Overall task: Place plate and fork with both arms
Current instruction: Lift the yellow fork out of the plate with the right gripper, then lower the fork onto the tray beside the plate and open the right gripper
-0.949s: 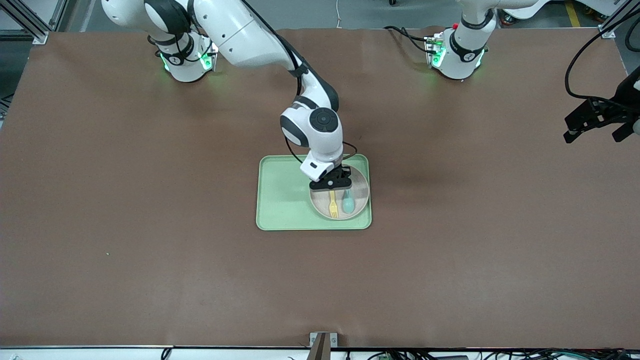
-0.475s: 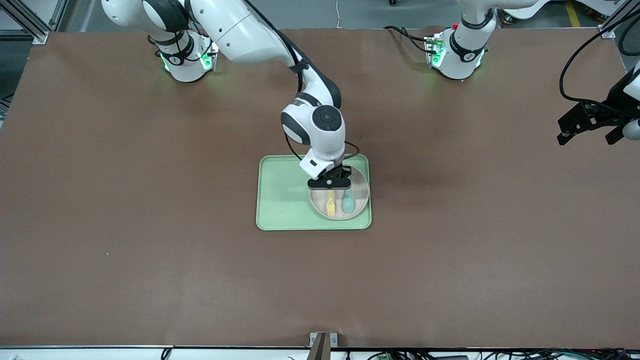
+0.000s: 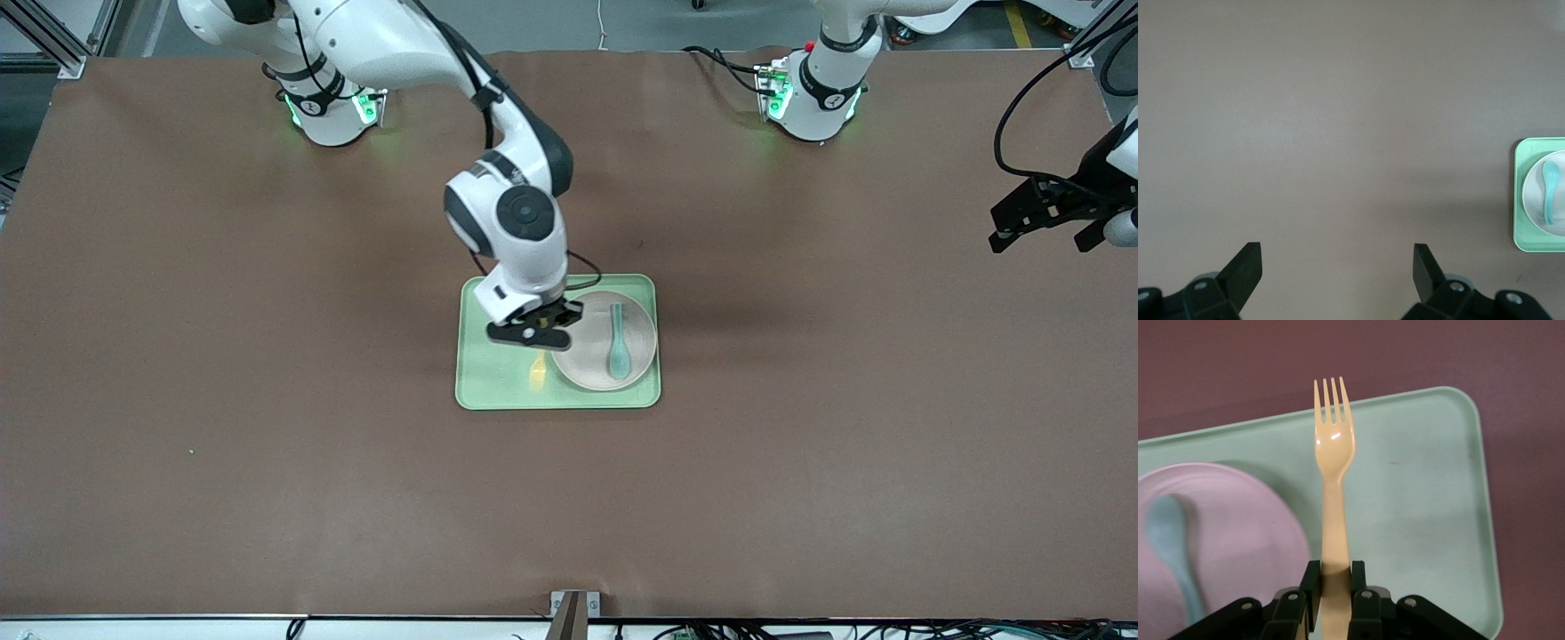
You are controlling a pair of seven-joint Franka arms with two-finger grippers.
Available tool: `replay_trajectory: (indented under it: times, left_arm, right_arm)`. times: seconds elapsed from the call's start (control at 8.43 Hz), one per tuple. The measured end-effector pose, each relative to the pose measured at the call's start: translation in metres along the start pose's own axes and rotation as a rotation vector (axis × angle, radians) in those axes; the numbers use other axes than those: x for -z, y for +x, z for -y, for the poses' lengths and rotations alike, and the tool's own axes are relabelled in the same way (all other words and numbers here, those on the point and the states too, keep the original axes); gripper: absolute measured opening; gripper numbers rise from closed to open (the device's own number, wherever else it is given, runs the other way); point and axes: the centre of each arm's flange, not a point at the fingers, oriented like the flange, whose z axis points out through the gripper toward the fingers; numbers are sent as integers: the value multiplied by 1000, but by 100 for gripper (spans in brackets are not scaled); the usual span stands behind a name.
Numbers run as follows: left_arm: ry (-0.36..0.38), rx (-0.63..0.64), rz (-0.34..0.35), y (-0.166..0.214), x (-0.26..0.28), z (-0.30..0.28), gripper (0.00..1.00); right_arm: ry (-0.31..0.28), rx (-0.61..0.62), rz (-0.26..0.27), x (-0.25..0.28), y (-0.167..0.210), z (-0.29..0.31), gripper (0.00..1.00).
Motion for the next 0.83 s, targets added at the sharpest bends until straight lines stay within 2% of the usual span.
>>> replay_trajectory:
  times: [0.24, 0.83]
  left_arm:
    - [0, 1, 0, 0, 0, 0, 100]
    - [0, 2, -2, 0, 1, 1, 100]
  right_arm:
    - [3, -1, 8, -33, 0, -36, 22]
    - [38, 21, -22, -57, -18, -49, 22]
